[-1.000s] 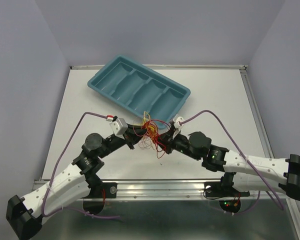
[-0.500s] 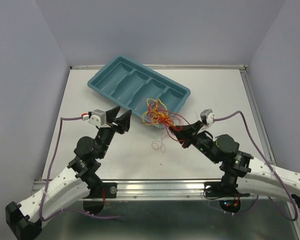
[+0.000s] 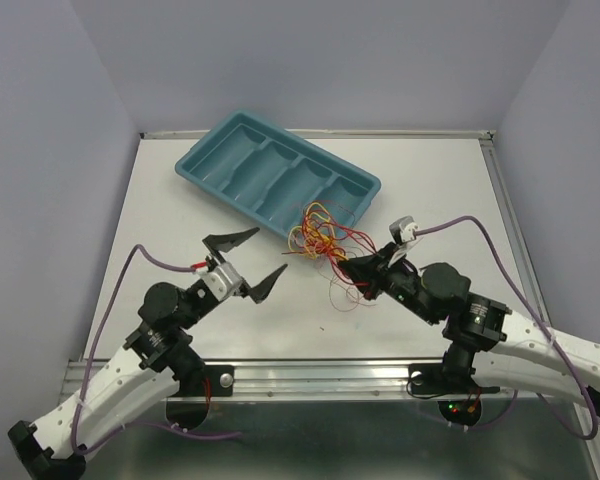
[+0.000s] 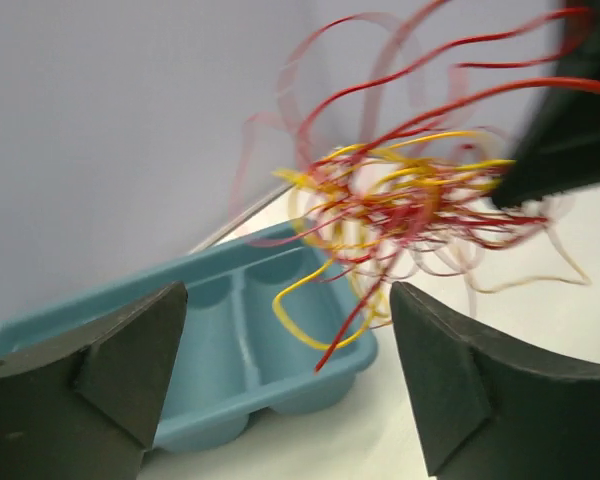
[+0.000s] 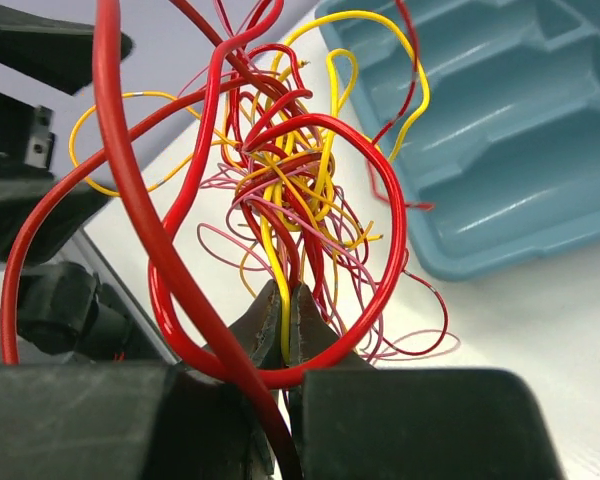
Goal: Untangle the cables
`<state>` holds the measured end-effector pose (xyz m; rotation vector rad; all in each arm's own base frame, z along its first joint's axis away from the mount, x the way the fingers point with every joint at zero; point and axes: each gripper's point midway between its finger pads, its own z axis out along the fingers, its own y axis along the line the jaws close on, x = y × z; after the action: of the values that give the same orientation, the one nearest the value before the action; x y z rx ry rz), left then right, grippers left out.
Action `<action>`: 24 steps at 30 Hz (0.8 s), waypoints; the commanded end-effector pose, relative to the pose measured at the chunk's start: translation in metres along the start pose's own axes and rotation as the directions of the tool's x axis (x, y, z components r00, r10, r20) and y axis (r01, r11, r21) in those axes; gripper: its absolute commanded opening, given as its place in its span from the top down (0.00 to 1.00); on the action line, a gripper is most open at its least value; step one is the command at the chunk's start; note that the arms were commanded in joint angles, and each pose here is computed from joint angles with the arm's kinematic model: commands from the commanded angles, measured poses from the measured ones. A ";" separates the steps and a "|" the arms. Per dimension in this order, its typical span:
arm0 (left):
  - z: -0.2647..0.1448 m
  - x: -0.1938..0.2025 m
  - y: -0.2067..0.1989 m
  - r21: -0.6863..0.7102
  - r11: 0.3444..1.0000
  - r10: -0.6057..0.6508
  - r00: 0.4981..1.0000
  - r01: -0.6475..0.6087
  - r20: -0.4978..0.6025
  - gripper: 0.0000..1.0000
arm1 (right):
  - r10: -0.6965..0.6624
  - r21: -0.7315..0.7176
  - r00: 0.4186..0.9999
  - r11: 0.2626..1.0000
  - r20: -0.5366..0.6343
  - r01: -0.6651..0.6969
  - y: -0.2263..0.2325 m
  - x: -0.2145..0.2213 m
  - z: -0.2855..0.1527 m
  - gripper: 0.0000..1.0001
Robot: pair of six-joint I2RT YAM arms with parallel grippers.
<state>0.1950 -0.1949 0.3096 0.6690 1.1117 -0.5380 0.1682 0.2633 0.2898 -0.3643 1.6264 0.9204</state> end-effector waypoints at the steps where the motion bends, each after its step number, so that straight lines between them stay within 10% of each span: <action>1: -0.025 -0.015 -0.071 0.402 0.893 0.144 0.975 -0.202 0.170 0.01 | 0.044 -0.034 0.999 0.998 0.013 -0.044 0.016 -0.019 0.006 0.99; 11: -0.007 0.018 -0.100 0.540 0.827 0.126 0.988 -0.155 0.091 0.12 | 0.094 0.010 0.995 0.996 0.014 -0.094 0.013 -0.006 0.030 0.99; 16: 0.014 0.030 -0.102 0.476 0.871 0.125 0.992 -0.123 0.029 0.37 | 0.117 0.020 0.990 0.993 0.074 -0.119 0.009 -0.010 0.032 0.99; 24: 0.030 0.023 -0.072 0.267 0.960 0.076 0.997 -0.078 0.020 0.38 | 0.106 0.008 0.992 0.994 0.073 -0.107 0.009 -0.003 0.035 1.00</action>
<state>0.1537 -0.2791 0.2243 1.1632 1.0887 -0.6904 0.1833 0.2925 0.2738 -0.2902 1.6819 0.9460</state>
